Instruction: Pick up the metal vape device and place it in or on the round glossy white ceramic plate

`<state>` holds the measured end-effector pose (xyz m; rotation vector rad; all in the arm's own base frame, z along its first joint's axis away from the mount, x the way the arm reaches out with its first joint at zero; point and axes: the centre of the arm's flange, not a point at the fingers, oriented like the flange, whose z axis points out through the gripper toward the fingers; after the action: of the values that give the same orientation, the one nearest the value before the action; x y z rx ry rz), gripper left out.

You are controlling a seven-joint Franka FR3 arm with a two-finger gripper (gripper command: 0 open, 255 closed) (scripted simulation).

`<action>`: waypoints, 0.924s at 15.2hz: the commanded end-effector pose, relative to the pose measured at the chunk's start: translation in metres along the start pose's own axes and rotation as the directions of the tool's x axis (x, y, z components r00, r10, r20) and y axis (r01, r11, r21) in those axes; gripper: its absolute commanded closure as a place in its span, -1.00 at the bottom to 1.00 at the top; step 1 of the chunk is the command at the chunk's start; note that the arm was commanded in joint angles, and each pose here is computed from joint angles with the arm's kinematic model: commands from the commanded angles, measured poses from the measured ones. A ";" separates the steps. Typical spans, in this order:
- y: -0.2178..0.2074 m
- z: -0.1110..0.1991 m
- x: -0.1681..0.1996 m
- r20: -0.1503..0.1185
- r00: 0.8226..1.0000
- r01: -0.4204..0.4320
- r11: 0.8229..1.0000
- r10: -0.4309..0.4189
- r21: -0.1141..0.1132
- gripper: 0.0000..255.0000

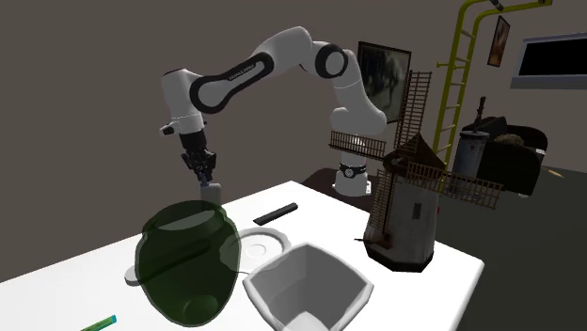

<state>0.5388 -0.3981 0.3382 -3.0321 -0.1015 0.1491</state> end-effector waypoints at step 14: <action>-0.090 -0.049 0.027 0.000 1.000 0.000 1.000 0.000 0.000 1.00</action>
<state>0.5613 -0.3263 0.3902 -3.0320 -0.1033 0.1486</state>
